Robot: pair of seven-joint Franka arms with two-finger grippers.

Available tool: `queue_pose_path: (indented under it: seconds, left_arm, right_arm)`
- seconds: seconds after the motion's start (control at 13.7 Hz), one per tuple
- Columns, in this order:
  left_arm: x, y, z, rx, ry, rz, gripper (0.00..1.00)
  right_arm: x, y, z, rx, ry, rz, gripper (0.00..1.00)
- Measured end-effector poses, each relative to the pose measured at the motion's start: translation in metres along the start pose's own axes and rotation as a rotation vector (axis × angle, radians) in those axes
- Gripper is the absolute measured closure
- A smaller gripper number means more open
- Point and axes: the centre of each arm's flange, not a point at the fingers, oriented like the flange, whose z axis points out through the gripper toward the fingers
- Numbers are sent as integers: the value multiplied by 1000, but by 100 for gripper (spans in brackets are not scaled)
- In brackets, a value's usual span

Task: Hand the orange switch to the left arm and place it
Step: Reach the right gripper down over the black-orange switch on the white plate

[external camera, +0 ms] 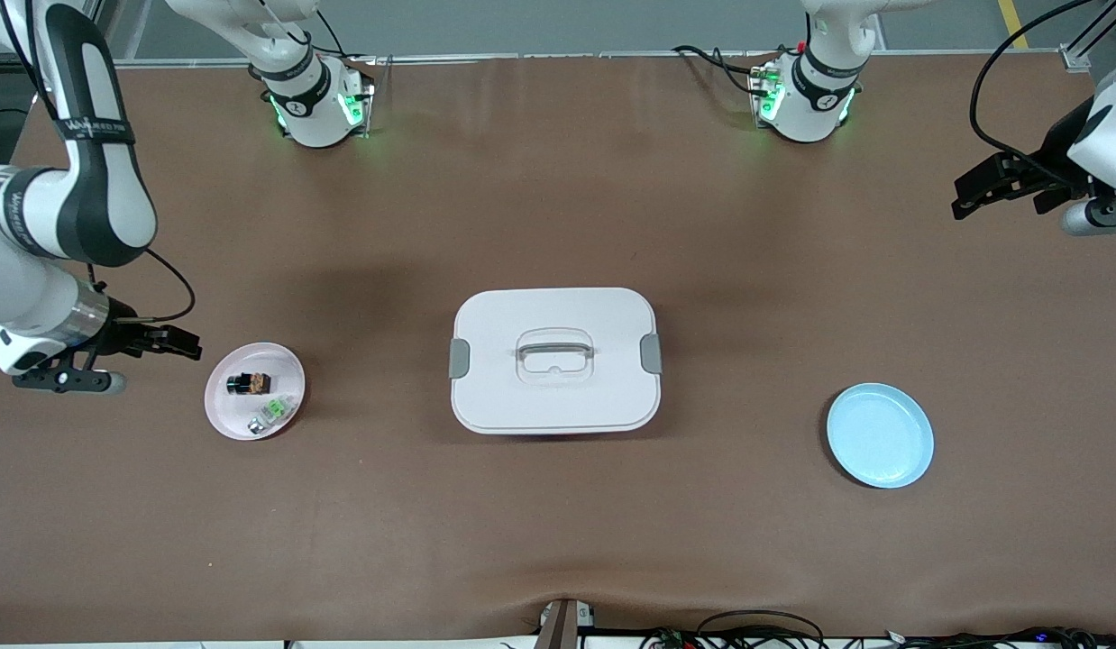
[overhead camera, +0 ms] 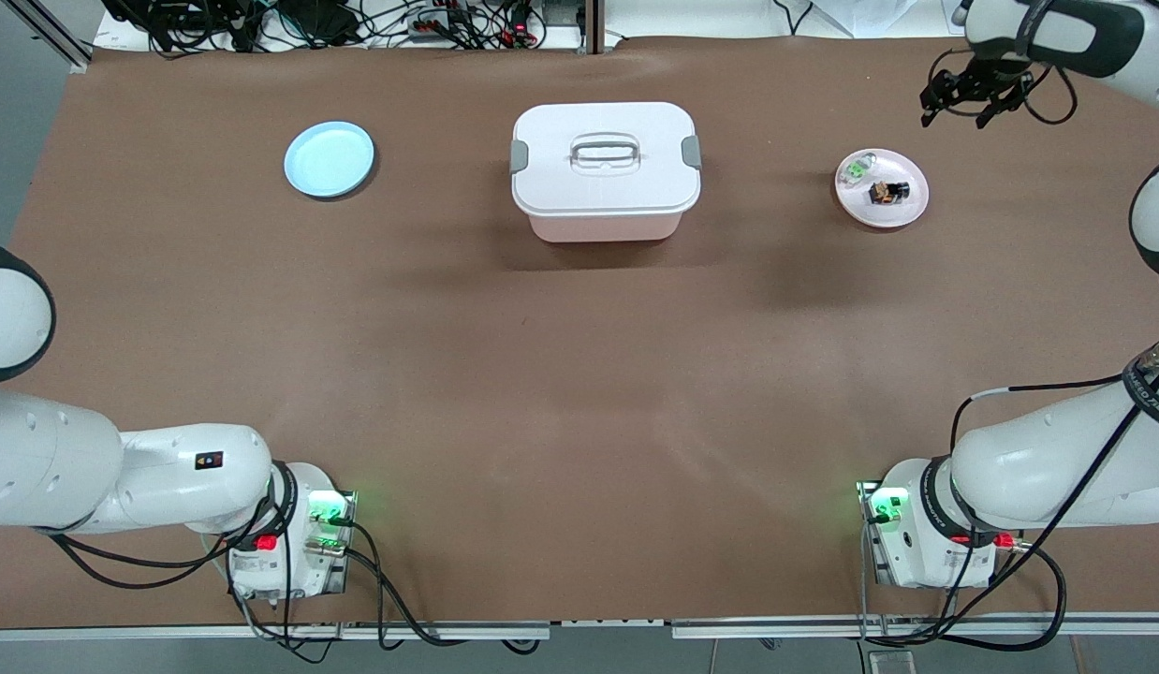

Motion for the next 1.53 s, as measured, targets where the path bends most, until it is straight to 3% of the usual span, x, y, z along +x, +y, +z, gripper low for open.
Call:
queue_pose_path:
  seconds: [1.02, 1.53]
  left_arm:
    - [0, 1, 1, 0, -2, 2, 0]
    - [0, 1, 1, 0, -2, 1, 0]
  right_arm:
    - [-7, -3, 109, -19, 42, -64, 0]
    - [-4, -20, 142, 0, 59, -75, 0]
